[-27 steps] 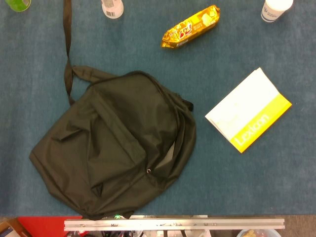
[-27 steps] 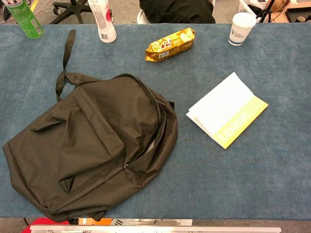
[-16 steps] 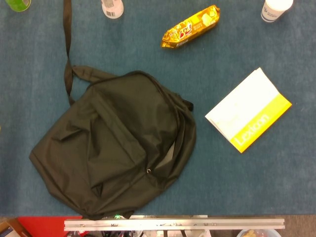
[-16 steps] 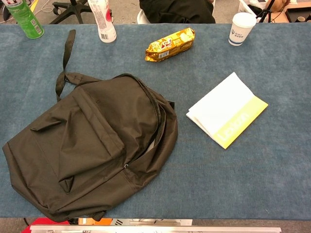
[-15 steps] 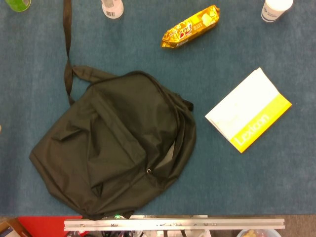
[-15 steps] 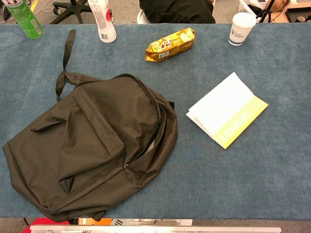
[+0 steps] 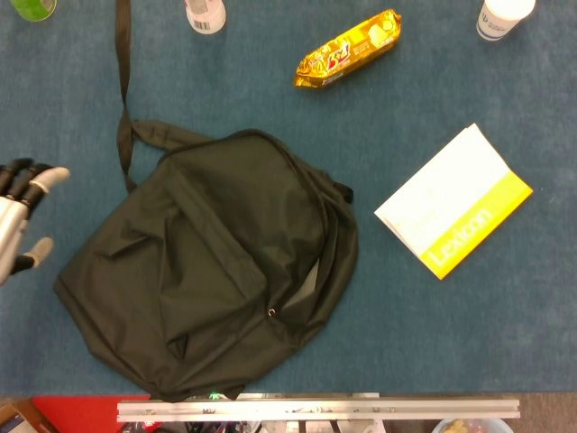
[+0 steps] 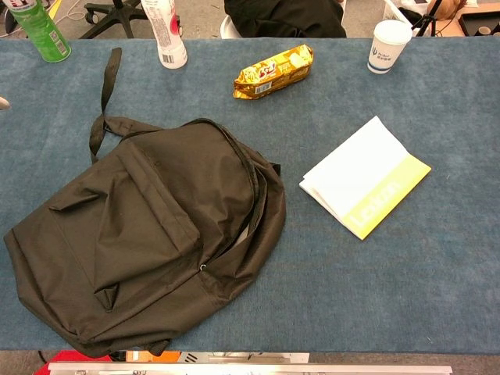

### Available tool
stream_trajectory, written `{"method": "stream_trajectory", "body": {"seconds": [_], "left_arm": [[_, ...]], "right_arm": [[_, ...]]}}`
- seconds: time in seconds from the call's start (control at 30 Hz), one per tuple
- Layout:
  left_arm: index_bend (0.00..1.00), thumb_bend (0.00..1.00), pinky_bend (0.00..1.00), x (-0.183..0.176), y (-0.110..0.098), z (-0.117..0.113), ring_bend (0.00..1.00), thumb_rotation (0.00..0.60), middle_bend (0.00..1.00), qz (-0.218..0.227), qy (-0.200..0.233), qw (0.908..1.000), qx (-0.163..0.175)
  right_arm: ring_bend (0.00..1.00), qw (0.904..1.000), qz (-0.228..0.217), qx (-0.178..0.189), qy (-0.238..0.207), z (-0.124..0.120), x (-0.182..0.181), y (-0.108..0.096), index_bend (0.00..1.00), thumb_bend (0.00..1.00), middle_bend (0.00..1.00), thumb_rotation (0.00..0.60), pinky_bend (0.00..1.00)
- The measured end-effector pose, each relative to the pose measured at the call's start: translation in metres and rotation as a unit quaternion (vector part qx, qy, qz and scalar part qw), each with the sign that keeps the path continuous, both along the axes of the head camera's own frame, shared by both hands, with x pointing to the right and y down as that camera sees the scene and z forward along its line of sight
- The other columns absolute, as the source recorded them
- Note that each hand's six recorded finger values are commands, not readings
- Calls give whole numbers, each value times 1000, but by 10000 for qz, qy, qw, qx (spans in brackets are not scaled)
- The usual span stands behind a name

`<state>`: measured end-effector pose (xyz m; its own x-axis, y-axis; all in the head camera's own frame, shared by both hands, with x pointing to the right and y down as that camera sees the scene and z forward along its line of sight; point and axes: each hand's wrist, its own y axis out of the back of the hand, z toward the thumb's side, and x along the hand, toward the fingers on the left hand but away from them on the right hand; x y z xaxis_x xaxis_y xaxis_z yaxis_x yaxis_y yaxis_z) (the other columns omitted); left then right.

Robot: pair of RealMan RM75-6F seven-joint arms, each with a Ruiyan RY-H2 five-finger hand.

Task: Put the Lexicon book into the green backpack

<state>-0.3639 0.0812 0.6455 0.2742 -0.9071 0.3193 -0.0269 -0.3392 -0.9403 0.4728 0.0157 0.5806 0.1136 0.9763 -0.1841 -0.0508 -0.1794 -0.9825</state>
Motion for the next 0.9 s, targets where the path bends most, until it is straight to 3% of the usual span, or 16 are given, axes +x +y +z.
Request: {"method": "stream_trajectory", "body": {"seconds": [0.3, 0.57, 0.9], "left_arm": [[125, 168, 214, 28, 4, 33, 137, 600, 159, 690, -58, 9962, -528], [51, 161, 214, 45, 13, 59, 137, 600, 139, 876, -103, 9905, -1056], [51, 161, 214, 57, 4, 76, 155, 600, 137, 1020, -264, 9816, -1591]], "right_arm": [[268, 10000, 66, -11, 22, 0, 5, 4, 232, 287, 364, 600, 453], [268, 10000, 70, -32, 43, 1, 6, 4, 232, 287, 364, 600, 454], [268, 9999, 89, -39, 32, 2, 8, 5, 232, 287, 365, 600, 454]]}}
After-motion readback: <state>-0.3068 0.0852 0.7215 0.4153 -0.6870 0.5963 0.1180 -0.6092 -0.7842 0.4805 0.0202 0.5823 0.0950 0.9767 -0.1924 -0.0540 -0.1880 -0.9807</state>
